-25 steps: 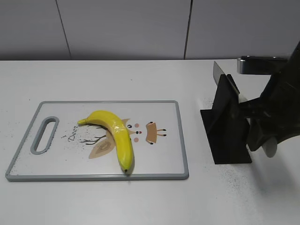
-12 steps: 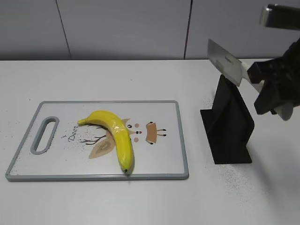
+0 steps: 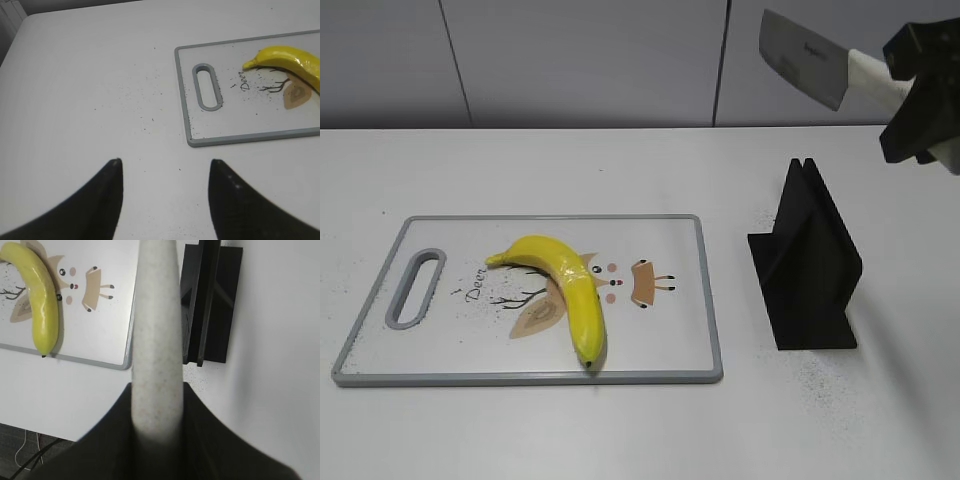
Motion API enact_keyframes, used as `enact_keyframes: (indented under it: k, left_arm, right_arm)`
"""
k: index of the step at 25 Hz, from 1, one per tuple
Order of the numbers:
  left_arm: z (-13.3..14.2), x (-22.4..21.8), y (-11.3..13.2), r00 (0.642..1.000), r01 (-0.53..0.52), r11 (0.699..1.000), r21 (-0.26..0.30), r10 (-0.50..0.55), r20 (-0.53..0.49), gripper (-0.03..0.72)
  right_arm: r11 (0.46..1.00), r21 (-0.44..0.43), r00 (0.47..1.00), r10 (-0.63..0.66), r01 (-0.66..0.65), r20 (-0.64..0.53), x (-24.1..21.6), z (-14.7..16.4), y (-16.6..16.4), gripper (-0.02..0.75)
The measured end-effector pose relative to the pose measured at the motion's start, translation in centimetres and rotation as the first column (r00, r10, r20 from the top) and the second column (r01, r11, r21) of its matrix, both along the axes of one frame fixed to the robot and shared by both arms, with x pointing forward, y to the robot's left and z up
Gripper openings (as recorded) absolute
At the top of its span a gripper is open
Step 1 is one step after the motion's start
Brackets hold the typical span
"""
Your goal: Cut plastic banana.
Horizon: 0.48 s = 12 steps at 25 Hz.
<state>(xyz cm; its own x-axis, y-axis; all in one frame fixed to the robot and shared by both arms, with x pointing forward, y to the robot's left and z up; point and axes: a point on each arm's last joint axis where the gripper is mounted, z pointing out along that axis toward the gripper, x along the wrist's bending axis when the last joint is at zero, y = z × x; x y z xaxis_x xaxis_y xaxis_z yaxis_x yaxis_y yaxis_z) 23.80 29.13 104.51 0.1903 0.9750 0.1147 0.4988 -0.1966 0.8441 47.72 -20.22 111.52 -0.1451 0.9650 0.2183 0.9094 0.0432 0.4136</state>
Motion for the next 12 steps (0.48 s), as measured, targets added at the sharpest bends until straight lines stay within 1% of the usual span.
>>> enact_keyframes:
  k: [7, 12]
  left_arm:
    - [0.0, 0.0, 0.0, 1.000, 0.000, 1.000, 0.000, 0.000, 0.000, 0.512]
    - [0.0, 0.0, 0.0, 1.000, 0.000, 1.000, 0.000, 0.000, 0.000, 0.510]
  right_arm:
    - [1.000, -0.027, 0.998, 0.003, -0.001, 0.069, 0.3, 2.2, -0.3, 0.164]
    - [0.999, -0.044, 0.997, 0.004, -0.001, 0.073, 0.3, 2.6, -0.4, 0.164]
